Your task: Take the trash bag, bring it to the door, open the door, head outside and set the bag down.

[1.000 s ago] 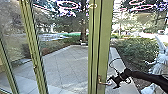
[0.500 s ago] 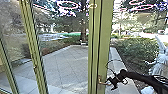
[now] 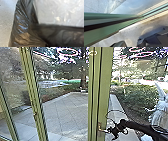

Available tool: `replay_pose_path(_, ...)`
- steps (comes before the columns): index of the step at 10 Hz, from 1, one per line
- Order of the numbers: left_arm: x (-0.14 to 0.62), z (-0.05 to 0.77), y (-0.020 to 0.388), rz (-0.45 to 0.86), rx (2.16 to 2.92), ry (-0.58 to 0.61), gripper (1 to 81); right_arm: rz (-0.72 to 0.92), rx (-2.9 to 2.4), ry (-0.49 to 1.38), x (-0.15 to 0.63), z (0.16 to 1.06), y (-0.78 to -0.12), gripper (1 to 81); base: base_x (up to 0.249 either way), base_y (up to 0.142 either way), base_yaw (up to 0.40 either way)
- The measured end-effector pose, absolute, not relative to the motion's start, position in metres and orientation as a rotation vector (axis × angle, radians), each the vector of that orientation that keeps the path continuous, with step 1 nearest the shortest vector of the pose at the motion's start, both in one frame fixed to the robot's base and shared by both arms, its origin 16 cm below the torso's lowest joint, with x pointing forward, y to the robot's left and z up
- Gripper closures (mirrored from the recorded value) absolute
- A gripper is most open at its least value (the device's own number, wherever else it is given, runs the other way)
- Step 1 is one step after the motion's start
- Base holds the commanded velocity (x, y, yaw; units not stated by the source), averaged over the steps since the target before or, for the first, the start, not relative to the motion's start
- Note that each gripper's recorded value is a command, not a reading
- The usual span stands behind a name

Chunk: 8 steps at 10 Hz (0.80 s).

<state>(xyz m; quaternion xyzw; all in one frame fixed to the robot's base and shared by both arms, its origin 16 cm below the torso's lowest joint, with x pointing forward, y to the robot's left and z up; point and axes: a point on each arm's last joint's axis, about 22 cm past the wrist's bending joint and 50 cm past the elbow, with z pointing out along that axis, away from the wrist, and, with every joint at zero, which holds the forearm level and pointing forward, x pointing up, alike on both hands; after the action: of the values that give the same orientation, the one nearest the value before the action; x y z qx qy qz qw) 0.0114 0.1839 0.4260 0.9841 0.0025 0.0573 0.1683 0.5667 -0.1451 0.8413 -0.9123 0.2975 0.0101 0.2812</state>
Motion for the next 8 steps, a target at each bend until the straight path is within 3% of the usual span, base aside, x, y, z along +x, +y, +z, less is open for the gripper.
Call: replay_pose_path(8, 0.012, 0.427, 0.178, 0.169, 2.791, 0.005, 81.1, -0.016, -2.467, 0.8, 0.565, 0.823, -0.142, 1.0, 0.0, 0.0, 0.0)
